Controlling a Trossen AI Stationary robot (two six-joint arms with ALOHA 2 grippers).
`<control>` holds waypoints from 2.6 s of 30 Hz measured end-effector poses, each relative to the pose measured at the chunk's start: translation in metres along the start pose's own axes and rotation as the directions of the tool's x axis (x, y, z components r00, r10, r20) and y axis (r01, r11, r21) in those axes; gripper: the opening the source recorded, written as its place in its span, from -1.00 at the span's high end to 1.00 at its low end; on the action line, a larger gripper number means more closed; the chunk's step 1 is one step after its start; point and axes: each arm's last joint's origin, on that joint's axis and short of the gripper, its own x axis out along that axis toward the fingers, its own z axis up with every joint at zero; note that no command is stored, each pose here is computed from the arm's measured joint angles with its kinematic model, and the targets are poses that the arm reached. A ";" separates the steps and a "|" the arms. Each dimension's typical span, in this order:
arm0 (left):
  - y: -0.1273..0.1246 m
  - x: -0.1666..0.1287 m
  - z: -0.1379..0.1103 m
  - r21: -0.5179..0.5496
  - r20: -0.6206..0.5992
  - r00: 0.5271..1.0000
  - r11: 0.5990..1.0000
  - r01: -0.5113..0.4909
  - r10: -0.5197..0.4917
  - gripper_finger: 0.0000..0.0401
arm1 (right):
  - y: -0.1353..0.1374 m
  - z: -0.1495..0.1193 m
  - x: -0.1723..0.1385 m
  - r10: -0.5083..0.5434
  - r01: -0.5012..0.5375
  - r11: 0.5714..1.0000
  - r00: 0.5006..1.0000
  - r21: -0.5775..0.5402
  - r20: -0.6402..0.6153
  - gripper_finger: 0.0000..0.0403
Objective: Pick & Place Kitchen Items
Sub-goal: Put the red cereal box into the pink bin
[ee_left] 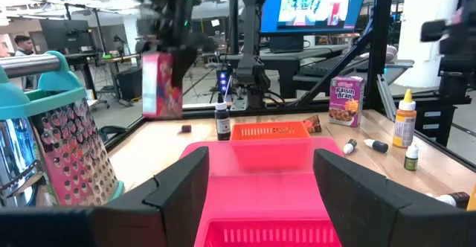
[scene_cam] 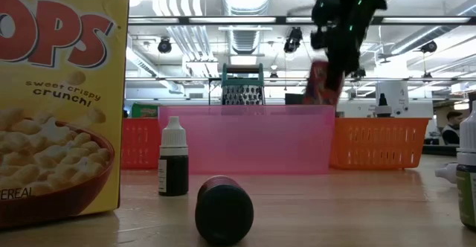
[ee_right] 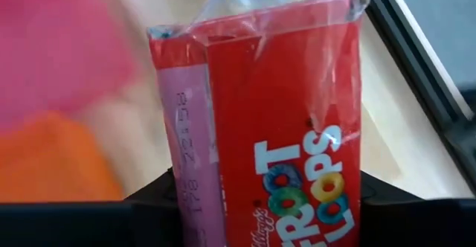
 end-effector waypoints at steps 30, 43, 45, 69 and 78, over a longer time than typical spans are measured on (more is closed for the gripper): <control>0.000 0.000 0.000 0.000 0.000 1.000 1.000 0.000 0.000 -0.24 | 0.112 0.049 0.022 0.196 -0.171 0.928 0.980 -0.330 0.042 0.12; 0.000 0.000 0.000 0.000 0.000 1.000 1.000 0.000 0.000 -0.24 | 0.119 0.064 0.081 0.141 -0.192 0.926 0.975 -0.326 -0.174 0.17; 0.000 0.000 0.000 0.000 0.000 1.000 1.000 0.000 0.000 -0.24 | 0.119 0.063 0.087 0.137 -0.194 0.926 0.972 -0.324 -0.190 0.19; 0.000 0.000 0.000 0.000 0.000 1.000 1.000 0.000 0.000 -0.24 | 0.116 0.060 0.108 0.058 -0.116 0.956 0.975 -0.270 -0.214 0.16; 0.000 0.000 0.000 0.000 0.001 1.000 1.000 0.000 0.000 -0.24 | 0.116 0.058 0.114 0.062 -0.119 0.949 0.978 -0.291 -0.197 0.06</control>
